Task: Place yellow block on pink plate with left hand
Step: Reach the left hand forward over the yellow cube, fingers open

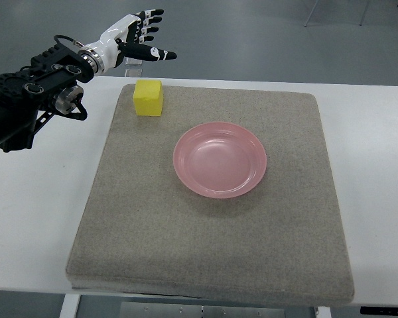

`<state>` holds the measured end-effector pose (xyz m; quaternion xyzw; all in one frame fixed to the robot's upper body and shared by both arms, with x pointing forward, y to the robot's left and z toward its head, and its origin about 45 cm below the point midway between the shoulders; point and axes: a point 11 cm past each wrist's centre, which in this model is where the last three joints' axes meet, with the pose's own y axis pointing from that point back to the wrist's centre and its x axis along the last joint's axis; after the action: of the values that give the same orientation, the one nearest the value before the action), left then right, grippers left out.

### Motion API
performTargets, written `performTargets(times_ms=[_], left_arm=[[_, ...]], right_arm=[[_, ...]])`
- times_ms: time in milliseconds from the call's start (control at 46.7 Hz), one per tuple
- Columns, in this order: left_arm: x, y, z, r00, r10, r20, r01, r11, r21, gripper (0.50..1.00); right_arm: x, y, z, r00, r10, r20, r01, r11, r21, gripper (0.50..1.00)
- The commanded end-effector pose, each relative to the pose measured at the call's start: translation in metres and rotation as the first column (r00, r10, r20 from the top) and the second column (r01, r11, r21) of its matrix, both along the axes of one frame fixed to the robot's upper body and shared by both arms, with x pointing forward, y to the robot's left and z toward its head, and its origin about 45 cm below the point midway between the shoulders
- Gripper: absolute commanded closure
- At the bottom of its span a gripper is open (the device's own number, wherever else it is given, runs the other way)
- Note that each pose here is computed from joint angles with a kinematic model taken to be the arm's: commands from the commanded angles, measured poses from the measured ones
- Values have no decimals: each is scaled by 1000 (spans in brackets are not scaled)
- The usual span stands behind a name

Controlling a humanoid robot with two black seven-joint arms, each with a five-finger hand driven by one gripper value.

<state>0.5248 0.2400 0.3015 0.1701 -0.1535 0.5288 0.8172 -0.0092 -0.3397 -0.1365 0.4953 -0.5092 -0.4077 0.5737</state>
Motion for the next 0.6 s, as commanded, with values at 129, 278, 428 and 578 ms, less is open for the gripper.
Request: performTargets(times_ms=[129,278,428,578], left_arm=[[-3,1,-4,996,-84,34,74,970,232,538],[-3,11,2,989,-134,55,103,917,385,542],[-6,14,-1,979,-200,48,147,841,521,557],[-9,24,-9,971,-236,21,172,762,625,559]], right_arm=[[0,0,0,1000,1,0,-1,1000,0,576],[0,0,0,1000,0,0,0,1000,0,576],[0,0,0,1000,0,0,0,1000,0,576],[0,0,0,1000,0,0,0,1000,0,576]])
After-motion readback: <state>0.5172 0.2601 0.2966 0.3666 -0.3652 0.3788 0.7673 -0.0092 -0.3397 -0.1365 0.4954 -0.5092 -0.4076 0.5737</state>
